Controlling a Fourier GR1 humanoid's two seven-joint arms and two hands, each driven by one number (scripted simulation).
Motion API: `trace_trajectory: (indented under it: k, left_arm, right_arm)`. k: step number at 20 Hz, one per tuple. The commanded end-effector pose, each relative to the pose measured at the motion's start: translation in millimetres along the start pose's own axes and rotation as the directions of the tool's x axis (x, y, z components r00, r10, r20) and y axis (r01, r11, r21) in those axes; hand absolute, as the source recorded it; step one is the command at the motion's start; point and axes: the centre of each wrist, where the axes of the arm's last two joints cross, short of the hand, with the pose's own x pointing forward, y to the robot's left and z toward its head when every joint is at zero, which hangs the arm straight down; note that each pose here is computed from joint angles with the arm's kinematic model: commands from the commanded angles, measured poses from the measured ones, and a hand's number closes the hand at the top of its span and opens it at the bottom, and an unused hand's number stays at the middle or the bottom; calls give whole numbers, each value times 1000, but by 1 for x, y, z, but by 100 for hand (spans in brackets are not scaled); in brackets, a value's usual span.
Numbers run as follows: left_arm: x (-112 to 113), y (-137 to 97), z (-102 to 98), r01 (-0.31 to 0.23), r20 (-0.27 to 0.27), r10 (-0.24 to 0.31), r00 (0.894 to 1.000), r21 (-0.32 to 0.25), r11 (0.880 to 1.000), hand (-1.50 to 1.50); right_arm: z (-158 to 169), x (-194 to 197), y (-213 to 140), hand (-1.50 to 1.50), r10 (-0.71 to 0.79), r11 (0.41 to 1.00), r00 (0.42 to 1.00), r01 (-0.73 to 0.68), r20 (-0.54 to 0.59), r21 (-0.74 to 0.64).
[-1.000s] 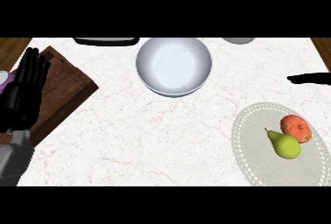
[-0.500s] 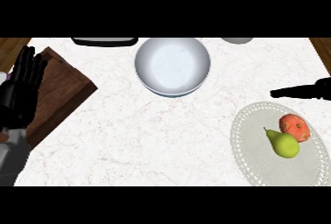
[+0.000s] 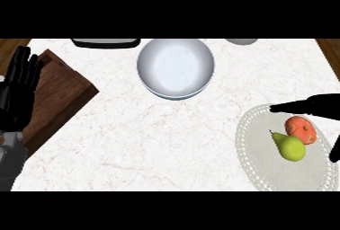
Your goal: Pick the pear from the placemat and place it in the bowl
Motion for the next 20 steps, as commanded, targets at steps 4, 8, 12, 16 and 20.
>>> trace_trajectory:
  k: [4,8,12,16,20]
  left_arm:
    - [5,-7,-8,-11,-2,11,1000,-8,1000,0]
    - [2,-13,6,-11,-15,11,1000,-12,1000,0]
    - [8,-6,-1,14,-4,-14,1000,9,1000,0]
    - [-1,0,14,-2,2,2,1000,-13,1000,0]
    - [-9,-5,10,3,2,-4,1000,11,1000,0]
  right_arm:
    - [-29,-32,28,-150,-42,996,993,34,108,82]
    - [-27,-25,7,-150,-35,997,985,24,167,70]
    - [-31,-36,24,-150,-39,996,980,22,197,88]
    - [-40,-41,26,-150,-17,994,986,0,164,105]
    - [-76,-31,41,-150,-4,992,986,-18,168,128]
